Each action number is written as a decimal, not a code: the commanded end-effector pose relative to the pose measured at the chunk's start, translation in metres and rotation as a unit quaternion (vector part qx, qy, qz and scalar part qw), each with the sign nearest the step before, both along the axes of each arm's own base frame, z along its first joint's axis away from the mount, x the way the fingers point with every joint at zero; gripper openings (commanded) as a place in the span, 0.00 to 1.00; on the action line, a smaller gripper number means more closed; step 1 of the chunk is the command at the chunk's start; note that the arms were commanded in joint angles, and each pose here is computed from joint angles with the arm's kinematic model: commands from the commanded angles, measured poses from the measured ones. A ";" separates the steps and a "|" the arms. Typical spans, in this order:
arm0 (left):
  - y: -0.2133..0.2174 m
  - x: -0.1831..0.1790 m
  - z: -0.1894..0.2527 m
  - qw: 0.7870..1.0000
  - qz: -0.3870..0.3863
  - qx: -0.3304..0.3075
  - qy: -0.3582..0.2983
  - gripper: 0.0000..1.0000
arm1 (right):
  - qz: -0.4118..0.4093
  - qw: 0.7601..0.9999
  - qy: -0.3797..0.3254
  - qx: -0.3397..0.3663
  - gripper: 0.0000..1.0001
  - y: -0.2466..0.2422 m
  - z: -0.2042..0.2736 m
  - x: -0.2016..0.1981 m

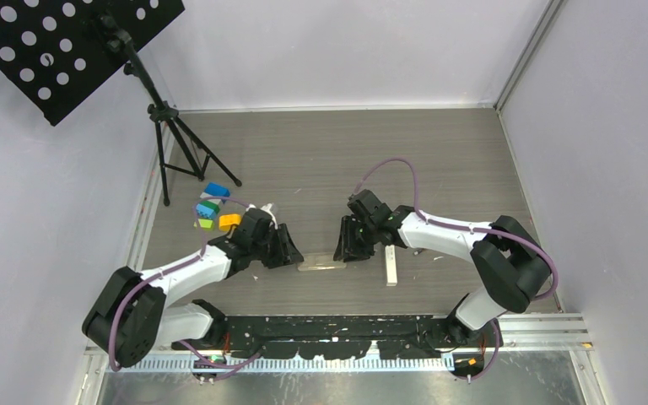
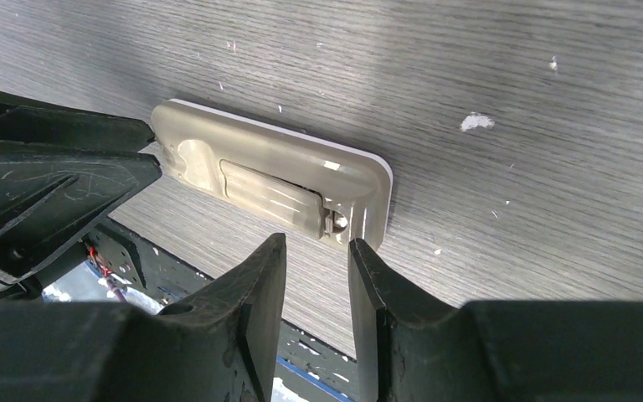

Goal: Load the batteries into the remote control
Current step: Load the battery cover into the remote control.

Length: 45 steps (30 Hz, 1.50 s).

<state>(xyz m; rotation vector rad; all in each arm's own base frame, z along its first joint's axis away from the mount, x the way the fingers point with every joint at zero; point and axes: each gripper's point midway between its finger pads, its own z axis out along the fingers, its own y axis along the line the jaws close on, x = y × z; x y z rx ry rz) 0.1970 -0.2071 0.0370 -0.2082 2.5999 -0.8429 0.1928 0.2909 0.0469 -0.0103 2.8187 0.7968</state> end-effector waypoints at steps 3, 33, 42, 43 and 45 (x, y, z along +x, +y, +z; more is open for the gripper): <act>0.000 0.010 0.013 1.000 0.004 -0.001 -0.026 0.40 | 0.002 1.000 -0.028 0.008 0.35 0.002 0.014 0.006; -0.011 0.014 0.014 0.999 -0.009 -0.019 -0.024 0.36 | -0.024 0.998 -0.021 -0.060 0.06 0.005 -0.008 0.011; 0.015 0.028 0.041 0.996 0.027 0.040 -0.074 0.47 | 0.103 0.988 -0.111 0.032 0.50 0.028 0.057 0.007; 0.019 0.030 0.045 0.995 0.036 0.048 -0.082 0.51 | 0.123 0.985 -0.123 0.022 0.61 0.026 0.059 0.007; 0.029 0.031 0.054 0.992 0.053 0.059 -0.097 0.60 | 0.167 0.974 -0.154 -0.004 0.70 0.022 0.062 0.008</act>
